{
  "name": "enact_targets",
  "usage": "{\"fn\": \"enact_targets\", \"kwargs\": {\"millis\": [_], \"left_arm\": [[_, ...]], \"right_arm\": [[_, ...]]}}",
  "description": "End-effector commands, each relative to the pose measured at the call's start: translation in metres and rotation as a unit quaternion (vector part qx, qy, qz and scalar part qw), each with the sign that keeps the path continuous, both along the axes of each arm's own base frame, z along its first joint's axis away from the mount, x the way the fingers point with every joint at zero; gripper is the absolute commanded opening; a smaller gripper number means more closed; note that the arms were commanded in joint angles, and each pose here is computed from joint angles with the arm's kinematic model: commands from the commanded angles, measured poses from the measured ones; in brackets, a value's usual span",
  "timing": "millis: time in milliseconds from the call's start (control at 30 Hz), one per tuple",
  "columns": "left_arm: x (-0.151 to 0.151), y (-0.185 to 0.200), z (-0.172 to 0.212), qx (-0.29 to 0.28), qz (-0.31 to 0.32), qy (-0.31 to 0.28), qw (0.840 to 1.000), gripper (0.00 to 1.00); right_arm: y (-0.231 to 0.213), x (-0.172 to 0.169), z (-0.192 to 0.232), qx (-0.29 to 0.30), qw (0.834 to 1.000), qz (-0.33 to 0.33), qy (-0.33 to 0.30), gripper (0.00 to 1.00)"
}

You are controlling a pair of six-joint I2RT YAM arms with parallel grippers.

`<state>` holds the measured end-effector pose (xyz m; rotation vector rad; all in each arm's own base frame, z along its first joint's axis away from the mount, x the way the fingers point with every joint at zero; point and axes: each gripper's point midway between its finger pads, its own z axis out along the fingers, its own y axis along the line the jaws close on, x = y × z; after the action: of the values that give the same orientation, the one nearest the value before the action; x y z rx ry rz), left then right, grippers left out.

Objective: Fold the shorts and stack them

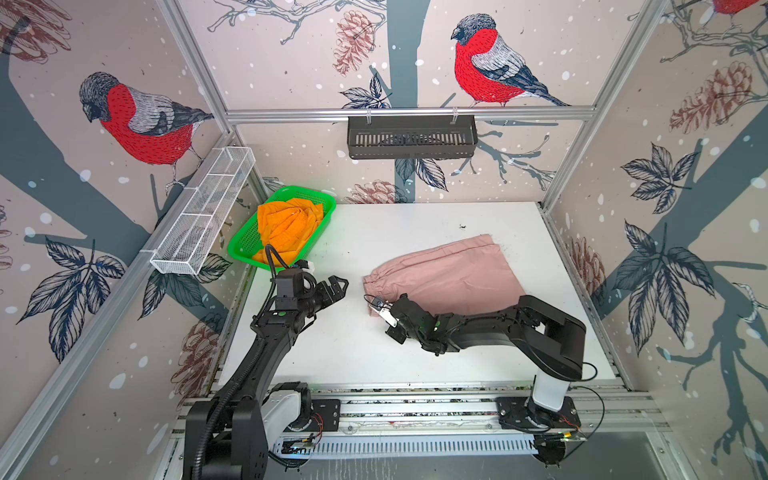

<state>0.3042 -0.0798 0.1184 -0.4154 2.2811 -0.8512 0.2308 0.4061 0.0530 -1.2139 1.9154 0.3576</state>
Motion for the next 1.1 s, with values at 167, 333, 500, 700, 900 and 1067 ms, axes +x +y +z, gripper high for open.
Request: {"fn": "enact_targets", "kwargs": {"millis": [167, 333, 500, 700, 900, 1067], "left_arm": [[0.007, -0.038, 0.004, -0.072, -0.050, -0.031, 0.996, 0.98], [0.003, -0.051, -0.012, -0.083, -0.066, -0.006, 0.994, 0.98], [0.007, -0.056, -0.020, -0.083, -0.078, 0.001, 0.993, 0.98], [0.010, -0.073, -0.026, -0.088, -0.109, 0.011, 0.990, 0.98], [0.004, -0.074, -0.035, -0.063, -0.122, 0.022, 0.990, 0.85], [0.002, -0.077, -0.037, -0.061, -0.135, 0.031, 0.988, 0.53]], "right_arm": [[0.021, -0.008, 0.022, 0.081, 0.996, 0.019, 0.027, 0.02], [0.022, -0.005, 0.024, 0.077, 0.997, 0.009, 0.016, 0.02], [0.025, -0.005, 0.023, 0.065, 0.998, 0.008, 0.001, 0.02], [0.032, -0.007, 0.016, 0.046, 0.999, 0.015, -0.007, 0.02], [0.042, -0.009, 0.016, 0.045, 0.999, 0.018, -0.015, 0.02], [0.047, -0.008, 0.019, 0.050, 0.998, 0.015, -0.019, 0.03]]}}
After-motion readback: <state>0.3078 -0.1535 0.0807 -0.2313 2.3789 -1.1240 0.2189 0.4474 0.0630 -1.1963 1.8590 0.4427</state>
